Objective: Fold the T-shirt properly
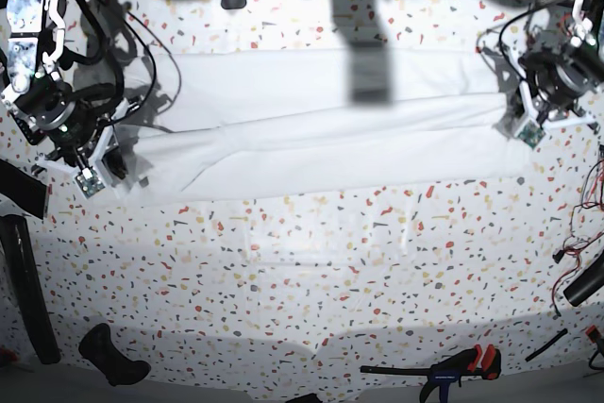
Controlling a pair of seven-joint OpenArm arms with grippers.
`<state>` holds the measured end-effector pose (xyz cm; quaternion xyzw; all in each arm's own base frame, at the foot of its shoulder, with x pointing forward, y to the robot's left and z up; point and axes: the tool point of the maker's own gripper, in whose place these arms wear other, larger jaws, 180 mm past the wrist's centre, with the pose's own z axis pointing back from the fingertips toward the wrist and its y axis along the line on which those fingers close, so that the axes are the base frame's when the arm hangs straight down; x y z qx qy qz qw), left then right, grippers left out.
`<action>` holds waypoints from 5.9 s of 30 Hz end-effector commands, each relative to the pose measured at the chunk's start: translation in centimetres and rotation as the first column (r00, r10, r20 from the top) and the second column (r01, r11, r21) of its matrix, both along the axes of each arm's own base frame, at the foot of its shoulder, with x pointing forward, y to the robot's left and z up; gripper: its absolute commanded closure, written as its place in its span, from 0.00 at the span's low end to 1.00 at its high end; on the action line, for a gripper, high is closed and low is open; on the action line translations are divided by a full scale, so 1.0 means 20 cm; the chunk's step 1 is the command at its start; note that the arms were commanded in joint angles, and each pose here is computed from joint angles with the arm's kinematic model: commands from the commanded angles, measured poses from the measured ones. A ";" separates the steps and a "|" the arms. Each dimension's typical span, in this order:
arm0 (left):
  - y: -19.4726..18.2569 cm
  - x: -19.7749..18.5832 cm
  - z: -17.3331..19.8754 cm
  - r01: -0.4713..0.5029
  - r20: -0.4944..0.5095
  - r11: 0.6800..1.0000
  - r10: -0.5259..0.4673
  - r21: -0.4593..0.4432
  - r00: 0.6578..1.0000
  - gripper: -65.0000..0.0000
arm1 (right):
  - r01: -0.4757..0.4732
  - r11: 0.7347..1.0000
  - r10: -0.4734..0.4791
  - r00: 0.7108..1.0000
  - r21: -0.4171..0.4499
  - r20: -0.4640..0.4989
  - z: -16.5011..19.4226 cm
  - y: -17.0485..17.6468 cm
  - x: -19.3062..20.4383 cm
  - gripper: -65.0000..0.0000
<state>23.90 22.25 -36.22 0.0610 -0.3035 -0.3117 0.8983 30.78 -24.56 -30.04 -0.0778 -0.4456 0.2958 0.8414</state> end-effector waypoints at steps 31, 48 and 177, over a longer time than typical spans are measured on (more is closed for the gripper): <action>0.34 -0.12 0.03 -0.197 0.068 0.925 0.185 0.324 0.980 0.42 | 0.075 0.982 -0.092 0.992 -0.175 -0.089 -0.11 -0.15 -0.19 0.63; 0.52 0.00 0.38 -0.470 0.438 0.786 0.286 0.401 0.852 0.42 | 0.333 0.943 -0.329 0.926 0.008 0.188 0.29 -0.23 -0.03 0.63; 0.30 0.64 0.25 -0.269 -0.279 0.722 0.109 -0.638 0.954 1.00 | -0.061 0.969 0.091 0.989 0.238 -0.116 0.08 0.27 -0.25 0.55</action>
